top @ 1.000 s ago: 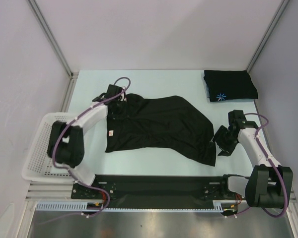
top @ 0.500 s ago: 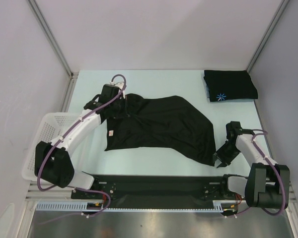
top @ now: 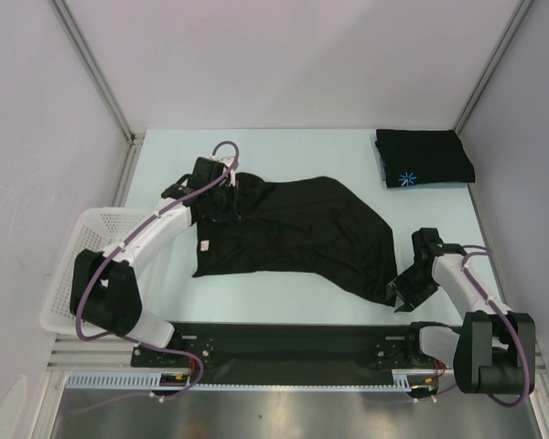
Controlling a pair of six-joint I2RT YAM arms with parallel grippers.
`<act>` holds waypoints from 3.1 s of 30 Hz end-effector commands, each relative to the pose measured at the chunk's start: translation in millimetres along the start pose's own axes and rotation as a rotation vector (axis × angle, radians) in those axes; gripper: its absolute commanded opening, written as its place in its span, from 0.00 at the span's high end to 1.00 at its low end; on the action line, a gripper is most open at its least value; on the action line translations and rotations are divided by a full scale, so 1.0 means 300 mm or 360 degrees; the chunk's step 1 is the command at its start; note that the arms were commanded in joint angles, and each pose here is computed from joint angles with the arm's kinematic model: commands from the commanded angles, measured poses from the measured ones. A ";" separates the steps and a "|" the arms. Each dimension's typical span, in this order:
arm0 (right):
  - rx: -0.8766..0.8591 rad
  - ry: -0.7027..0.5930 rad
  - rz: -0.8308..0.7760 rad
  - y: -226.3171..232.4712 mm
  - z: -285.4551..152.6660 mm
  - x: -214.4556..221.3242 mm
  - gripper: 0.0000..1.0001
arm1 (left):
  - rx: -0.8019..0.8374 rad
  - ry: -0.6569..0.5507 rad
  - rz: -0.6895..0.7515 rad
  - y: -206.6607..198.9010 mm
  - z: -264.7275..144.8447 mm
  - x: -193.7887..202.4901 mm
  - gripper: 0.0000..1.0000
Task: Fold and stack the t-shirts
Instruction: Flatten the tshirt out
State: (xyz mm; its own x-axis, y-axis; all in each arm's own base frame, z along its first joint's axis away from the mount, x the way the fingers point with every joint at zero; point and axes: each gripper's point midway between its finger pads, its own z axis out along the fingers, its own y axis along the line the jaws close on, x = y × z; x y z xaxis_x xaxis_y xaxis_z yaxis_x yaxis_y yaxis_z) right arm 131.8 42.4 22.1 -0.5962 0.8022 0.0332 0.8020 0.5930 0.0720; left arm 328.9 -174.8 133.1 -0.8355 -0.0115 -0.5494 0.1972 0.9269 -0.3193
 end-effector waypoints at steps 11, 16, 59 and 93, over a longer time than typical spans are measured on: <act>-0.0016 -0.0062 0.0161 -0.009 0.057 -0.040 0.57 | 0.0065 -0.0088 0.0052 -0.036 -0.077 -0.032 1.00; -0.0020 -0.0110 0.0195 0.007 0.080 -0.071 0.67 | 0.0068 -0.0125 0.0046 -0.042 -0.112 -0.042 1.00; -0.1765 -0.2367 -0.0706 0.226 -1.699 -0.125 1.00 | 0.0287 -0.2658 0.1138 -0.388 -1.940 -0.265 1.00; -0.0661 -0.1483 -0.0708 0.847 -0.328 -0.974 1.00 | -0.0205 -0.0891 0.0902 0.103 0.553 -0.902 1.00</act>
State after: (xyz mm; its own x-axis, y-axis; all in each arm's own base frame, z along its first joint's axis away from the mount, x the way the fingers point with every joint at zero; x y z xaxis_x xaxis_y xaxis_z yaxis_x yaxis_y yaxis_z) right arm 466.2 -31.7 86.2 -0.5487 0.4069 -0.7304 0.3608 0.9033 0.2321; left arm 620.0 -198.9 85.2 -0.3202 0.4067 -0.8556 0.4935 0.8425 0.2157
